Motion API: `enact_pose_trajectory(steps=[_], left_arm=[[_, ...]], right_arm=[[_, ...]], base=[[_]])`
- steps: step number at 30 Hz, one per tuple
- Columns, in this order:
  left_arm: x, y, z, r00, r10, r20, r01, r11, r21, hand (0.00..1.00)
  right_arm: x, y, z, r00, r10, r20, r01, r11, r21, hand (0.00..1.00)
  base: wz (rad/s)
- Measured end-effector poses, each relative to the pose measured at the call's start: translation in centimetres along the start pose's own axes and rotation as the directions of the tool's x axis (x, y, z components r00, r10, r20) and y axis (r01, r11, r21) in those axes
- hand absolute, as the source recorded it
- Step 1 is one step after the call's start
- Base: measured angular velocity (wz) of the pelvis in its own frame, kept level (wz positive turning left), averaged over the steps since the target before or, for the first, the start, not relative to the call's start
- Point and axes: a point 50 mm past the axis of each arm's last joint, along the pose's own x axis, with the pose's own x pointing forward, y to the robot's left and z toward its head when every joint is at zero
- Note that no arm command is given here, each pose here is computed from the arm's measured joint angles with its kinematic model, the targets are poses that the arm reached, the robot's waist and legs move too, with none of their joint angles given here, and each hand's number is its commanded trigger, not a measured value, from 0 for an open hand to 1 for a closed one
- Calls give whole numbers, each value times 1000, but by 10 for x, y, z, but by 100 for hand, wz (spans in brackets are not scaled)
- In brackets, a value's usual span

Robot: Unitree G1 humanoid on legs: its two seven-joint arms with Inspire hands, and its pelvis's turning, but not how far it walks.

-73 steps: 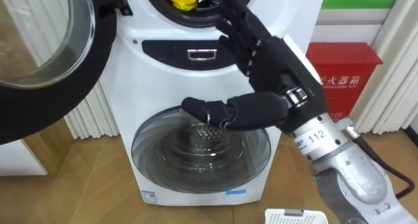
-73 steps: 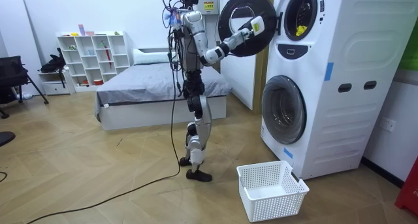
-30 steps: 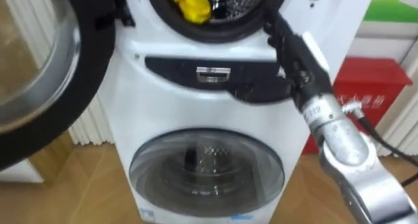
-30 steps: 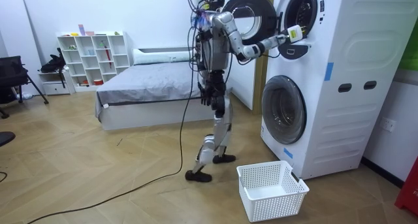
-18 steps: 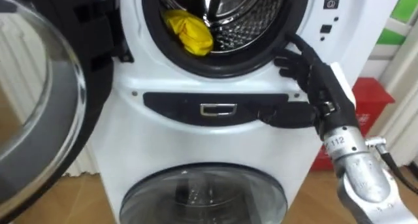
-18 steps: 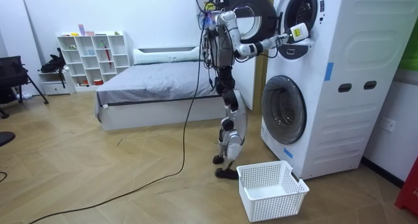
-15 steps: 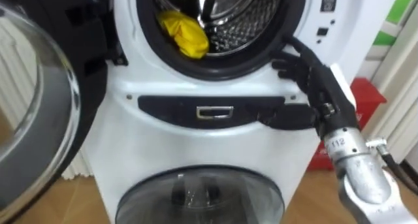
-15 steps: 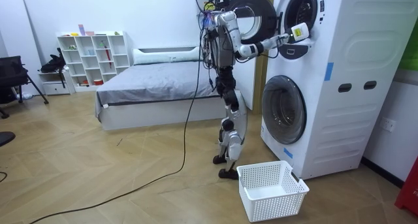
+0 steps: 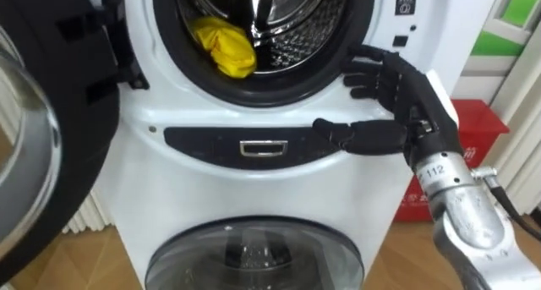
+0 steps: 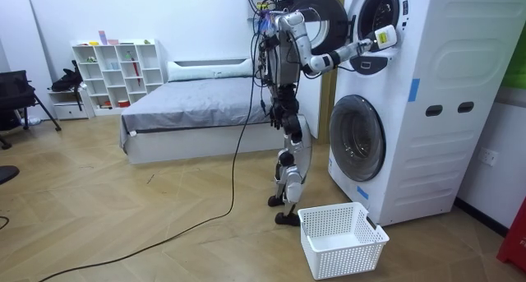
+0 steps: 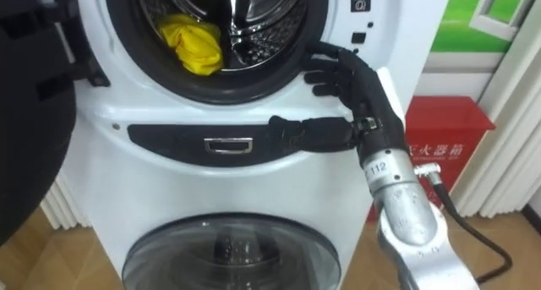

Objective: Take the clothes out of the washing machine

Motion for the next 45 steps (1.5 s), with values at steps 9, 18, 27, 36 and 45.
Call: enact_pose_trajectory(steps=[9, 18, 27, 36, 45], left_arm=[[1, -1, 5, 1000, -4, 18, 4, 1000, -6, 0], [3, 9, 7, 1000, 22, 21, -21, 999, -38, 0], [5, 23, 6, 998, 52, 21, -52, 998, -25, 0], [6, 25, 13, 997, 59, 51, -58, 998, -28, 0], [7, 26, 20, 996, 61, 66, -59, 998, -36, 0]], right_arm=[[-3, 7, 32, 991, 86, 105, -62, 976, -207, 0], [-9, 13, 52, 967, 228, 110, -180, 925, -334, 0], [-15, 25, 51, 898, 439, 13, -403, 836, -373, 0], [-27, 57, 45, 728, 685, -41, -663, 686, -298, 0], [-43, 83, 48, 508, 861, 17, -846, 503, -179, 0]], base=[[-5], [-11], [1], [2], [17]])
